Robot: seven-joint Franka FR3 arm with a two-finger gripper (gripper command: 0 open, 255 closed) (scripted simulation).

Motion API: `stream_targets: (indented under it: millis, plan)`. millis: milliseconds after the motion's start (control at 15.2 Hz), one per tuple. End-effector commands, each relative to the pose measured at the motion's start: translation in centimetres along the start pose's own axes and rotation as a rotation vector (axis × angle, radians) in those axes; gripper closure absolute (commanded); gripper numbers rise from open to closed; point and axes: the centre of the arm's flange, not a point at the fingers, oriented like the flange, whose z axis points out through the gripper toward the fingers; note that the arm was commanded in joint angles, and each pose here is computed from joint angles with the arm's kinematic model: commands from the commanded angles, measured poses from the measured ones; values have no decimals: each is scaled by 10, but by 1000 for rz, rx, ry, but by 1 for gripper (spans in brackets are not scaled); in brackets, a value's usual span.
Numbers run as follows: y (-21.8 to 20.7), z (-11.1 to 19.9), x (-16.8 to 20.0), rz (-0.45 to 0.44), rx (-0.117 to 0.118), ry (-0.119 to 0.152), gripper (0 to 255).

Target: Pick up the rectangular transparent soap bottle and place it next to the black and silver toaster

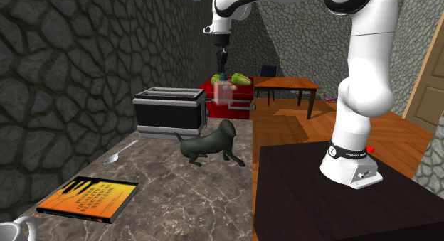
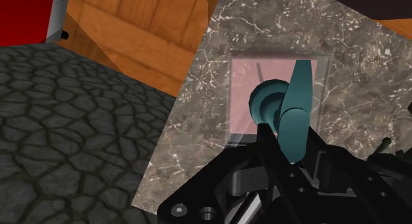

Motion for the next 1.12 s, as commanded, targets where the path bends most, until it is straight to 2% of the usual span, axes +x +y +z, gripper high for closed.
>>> stream_targets:
  millis: [0,1056]
  plan:
    - [1,10,0,0,-1,1,255]
    - [3,95,-2,0,-1,1,255]
